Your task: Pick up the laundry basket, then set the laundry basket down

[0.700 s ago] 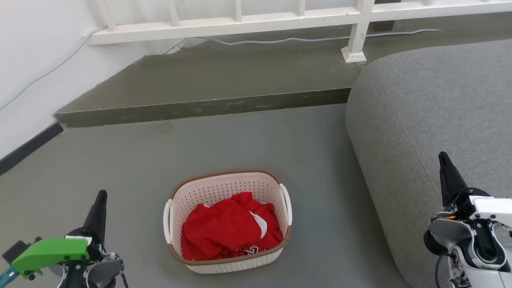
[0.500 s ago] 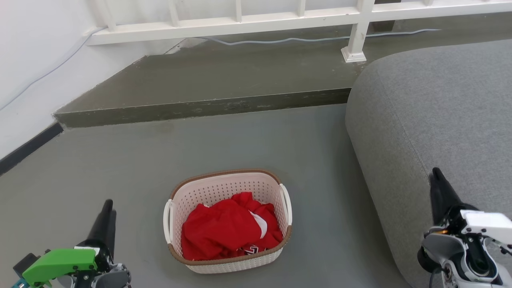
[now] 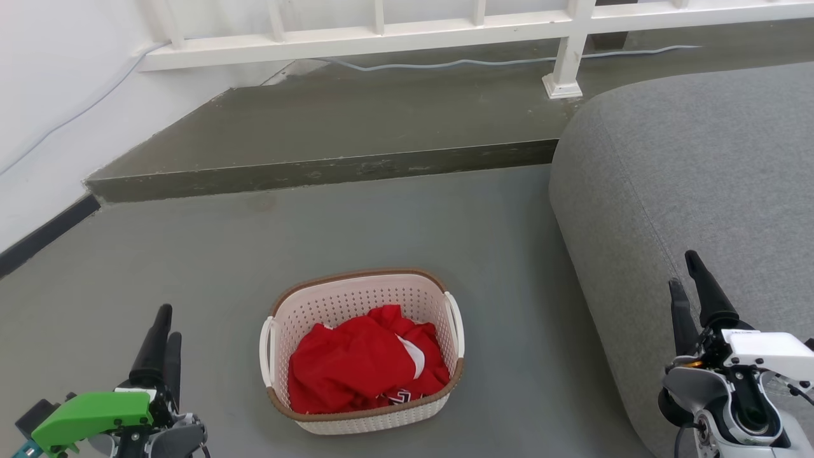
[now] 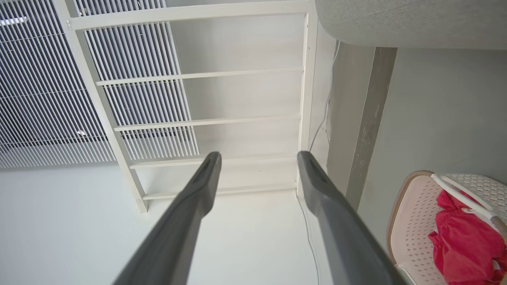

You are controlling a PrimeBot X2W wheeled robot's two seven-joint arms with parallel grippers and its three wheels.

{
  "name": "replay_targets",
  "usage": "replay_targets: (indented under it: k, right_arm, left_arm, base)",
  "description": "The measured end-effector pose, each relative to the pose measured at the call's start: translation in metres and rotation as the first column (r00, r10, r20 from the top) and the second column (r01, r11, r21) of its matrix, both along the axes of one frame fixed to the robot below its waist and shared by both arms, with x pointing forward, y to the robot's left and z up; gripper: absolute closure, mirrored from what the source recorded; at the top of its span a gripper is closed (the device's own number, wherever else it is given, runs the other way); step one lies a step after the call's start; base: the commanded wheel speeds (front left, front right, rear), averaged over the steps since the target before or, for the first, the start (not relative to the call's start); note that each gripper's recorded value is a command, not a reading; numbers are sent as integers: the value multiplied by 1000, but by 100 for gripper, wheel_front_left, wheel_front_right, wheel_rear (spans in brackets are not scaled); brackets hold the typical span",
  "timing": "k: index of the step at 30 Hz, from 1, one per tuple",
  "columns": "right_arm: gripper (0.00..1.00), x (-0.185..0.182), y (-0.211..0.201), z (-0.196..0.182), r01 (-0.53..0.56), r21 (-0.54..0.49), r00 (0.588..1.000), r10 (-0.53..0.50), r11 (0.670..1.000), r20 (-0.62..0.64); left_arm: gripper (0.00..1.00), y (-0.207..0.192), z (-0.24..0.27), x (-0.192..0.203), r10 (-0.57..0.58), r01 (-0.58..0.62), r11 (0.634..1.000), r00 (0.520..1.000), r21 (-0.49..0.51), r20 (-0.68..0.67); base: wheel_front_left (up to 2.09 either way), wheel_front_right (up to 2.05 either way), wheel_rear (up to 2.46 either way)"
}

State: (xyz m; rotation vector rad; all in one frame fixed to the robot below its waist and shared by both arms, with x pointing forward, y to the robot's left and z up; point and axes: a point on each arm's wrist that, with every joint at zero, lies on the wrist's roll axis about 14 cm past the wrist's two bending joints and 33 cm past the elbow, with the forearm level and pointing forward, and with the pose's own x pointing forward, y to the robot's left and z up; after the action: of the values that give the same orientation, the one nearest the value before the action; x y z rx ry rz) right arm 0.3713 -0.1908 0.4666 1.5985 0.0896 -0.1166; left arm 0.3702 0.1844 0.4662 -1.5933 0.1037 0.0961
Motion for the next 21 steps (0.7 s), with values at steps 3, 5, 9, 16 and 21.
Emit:
replay_targets:
  k: [3, 5, 9, 16, 21]
  right_arm:
    - [0, 1, 2, 2, -3, -19, 1000, 3, 1000, 7]
    - [0, 2, 5, 4, -11, -29, 1000, 12, 1000, 11]
    - [0, 4, 10, 8, -20, -59, 1000, 22, 998, 21]
    - [0, 10, 18, 17, -55, -157, 997, 63, 986, 46]
    - [0, 11, 27, 20, -75, -207, 995, 88, 975, 56]
  left_arm:
    - [0, 1, 3, 1, 11, -11, 1000, 1000, 7, 10]
    - [0, 1, 4, 2, 12, -12, 1000, 1000, 20, 14]
    - [0, 2, 7, 2, 11, -12, 997, 1000, 73, 19]
    - [0, 2, 12, 4, -7, 2, 986, 999, 169, 33]
    - [0, 0, 12, 5, -28, 19, 968, 999, 251, 33]
  base:
    - [0, 0, 0]
    - [0, 0, 0]
    - [0, 0, 0]
    - [0, 0, 0]
    - [0, 0, 0]
